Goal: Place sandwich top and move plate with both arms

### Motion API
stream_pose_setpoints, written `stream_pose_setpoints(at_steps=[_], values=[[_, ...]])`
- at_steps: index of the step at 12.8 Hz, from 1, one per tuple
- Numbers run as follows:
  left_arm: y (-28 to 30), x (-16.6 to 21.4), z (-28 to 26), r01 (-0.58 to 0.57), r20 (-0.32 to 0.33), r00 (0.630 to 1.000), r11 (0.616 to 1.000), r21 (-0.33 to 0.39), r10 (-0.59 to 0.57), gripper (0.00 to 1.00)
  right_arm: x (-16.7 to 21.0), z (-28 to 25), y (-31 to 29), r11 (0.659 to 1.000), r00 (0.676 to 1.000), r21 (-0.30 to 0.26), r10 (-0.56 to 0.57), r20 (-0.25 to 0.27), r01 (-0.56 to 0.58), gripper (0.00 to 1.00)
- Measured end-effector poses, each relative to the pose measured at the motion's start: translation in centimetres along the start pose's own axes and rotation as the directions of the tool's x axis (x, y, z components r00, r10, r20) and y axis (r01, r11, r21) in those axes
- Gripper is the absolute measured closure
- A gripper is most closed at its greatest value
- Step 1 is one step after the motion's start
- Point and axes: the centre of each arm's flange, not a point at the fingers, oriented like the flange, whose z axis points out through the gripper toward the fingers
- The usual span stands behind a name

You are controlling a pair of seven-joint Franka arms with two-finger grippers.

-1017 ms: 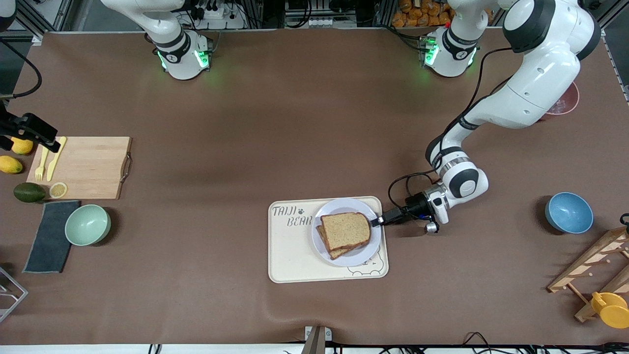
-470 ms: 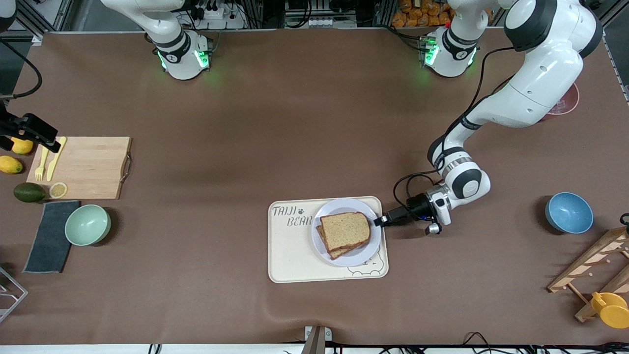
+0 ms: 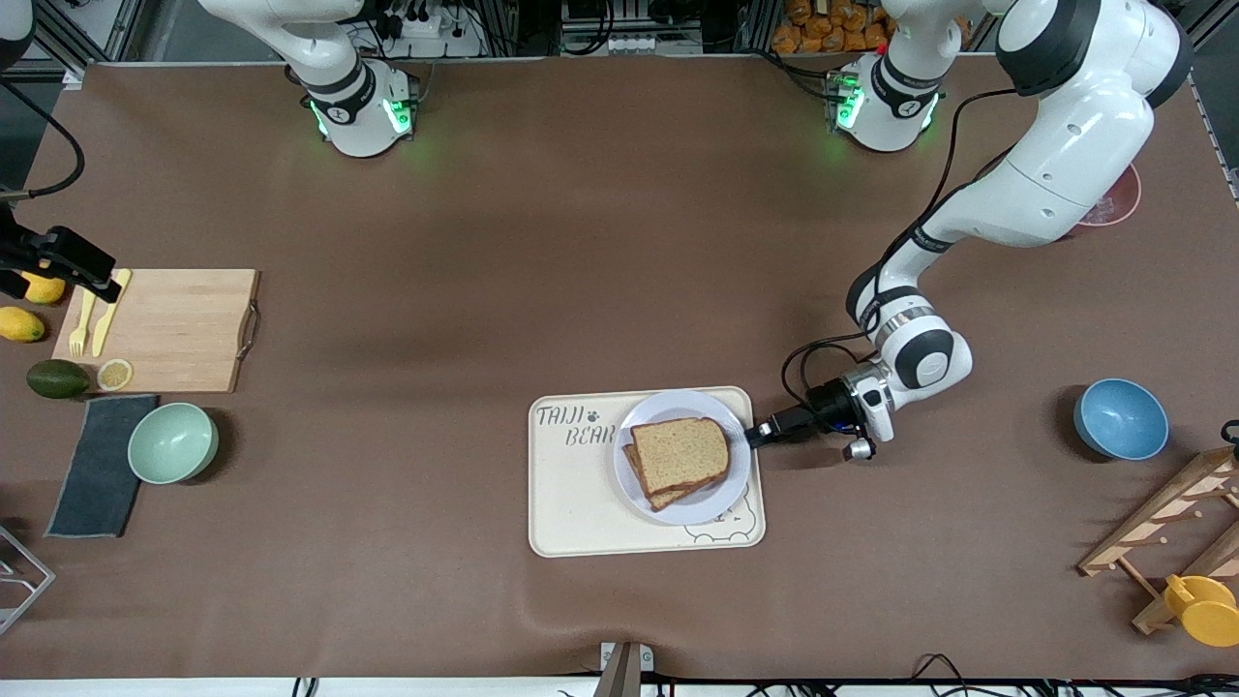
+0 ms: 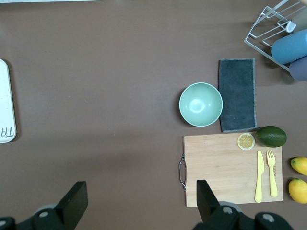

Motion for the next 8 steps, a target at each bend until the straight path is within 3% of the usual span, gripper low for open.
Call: stream_pose_setpoints(at_steps=[8], values=[[2.4,2.0,-4.6,-0.001,0.026,1.0,0.998,0.06,0.0,0.0,0.0,0.1,0.0,1.0,1.0,0.0,0.0,0.002,0.0,0.0]])
